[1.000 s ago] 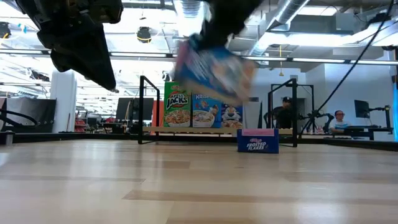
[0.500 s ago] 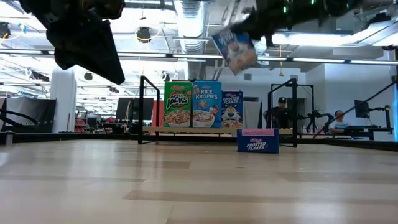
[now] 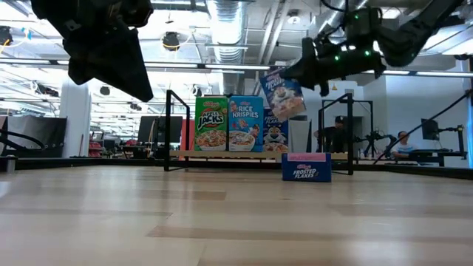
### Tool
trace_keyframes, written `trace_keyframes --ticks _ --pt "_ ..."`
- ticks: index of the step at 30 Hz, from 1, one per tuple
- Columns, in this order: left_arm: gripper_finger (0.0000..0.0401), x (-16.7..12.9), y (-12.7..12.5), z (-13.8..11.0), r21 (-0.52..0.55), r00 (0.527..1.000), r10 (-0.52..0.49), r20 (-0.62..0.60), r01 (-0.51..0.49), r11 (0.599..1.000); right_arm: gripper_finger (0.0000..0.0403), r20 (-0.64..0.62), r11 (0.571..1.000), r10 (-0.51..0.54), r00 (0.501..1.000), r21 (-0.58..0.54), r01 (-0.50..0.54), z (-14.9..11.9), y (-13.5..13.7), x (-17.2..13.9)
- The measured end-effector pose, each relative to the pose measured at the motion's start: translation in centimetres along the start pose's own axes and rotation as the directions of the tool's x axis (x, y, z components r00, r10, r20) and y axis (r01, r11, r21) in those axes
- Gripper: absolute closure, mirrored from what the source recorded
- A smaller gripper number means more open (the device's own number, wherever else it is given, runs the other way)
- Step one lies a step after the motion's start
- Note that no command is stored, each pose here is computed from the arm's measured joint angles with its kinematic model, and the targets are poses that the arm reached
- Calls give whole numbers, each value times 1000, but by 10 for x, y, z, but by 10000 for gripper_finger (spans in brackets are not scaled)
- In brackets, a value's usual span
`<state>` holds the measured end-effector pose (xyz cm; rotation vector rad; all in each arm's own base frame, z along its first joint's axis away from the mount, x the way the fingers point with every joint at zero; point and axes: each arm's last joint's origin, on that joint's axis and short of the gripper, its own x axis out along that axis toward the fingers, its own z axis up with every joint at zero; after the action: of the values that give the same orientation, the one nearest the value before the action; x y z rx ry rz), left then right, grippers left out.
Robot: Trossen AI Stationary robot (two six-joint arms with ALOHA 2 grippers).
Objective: Stack cereal on shelf
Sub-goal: Put the left blue cereal box on the shelf aligned with the other blue cereal box
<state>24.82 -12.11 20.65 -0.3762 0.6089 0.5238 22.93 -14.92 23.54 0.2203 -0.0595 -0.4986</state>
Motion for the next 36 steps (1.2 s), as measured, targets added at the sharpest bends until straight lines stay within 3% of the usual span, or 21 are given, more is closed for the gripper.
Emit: trace_keyframes --ticks 10,14,18,22,25,29,32,36 --pt "401 1 1 2 -10 999 21 30 -20 1000 269 101 998 -33 994 54 28 -13 -22 -18" --pt "401 2 -4 12 -85 989 18 145 -6 996 269 104 997 14 994 73 -22 -12 -22 -18" --pt "401 -3 -5 46 -145 944 -13 330 65 987 269 135 986 132 982 79 -144 -4 -16 -22" --pt "389 -23 18 102 -141 882 -93 462 176 974 269 144 981 167 975 70 -179 2 -10 -26" --pt "354 -38 40 139 -88 856 -154 494 225 970 269 161 981 173 972 56 -184 8 -9 -30" --pt "284 -47 63 177 -15 833 -118 541 150 989 269 194 979 186 963 42 -198 16 -5 -35" --pt "227 -37 77 197 -15 831 -71 552 96 995 269 240 973 219 946 22 -230 24 1 -40" --pt "165 -11 92 212 -46 854 -75 515 115 992 269 284 963 258 923 0 -269 34 9 -47"
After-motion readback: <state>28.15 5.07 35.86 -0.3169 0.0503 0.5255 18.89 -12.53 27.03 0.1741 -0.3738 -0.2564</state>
